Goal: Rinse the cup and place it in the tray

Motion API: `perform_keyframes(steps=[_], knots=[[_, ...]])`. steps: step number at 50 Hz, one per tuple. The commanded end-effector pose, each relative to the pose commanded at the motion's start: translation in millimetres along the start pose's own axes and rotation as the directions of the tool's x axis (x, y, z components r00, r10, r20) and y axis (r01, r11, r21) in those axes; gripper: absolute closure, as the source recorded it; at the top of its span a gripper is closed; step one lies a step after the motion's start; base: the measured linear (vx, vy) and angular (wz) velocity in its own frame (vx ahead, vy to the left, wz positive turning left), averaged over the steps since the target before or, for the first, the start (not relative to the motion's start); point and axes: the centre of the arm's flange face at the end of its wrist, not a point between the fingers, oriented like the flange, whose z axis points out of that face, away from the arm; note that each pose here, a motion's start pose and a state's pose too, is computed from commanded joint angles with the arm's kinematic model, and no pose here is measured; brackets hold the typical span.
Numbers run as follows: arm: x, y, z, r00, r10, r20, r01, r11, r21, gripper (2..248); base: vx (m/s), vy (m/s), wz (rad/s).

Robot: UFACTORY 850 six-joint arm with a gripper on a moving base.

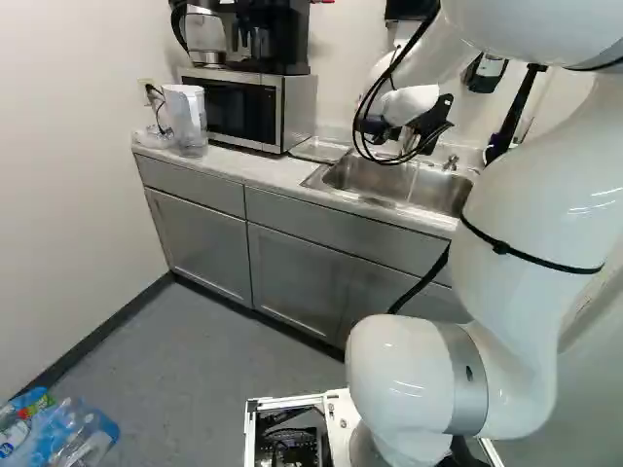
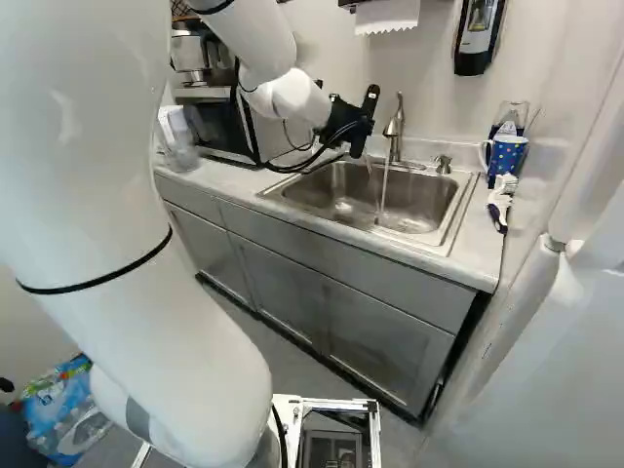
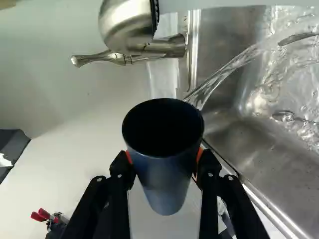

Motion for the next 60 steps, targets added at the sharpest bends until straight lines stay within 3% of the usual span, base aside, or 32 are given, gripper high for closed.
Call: perform_keyframes(steps=[60], knots=[[0.0,0.0,0.0,1.000,0.000,0.000,0.000,1.000,0.000,124,0.000,0.000,0.000]])
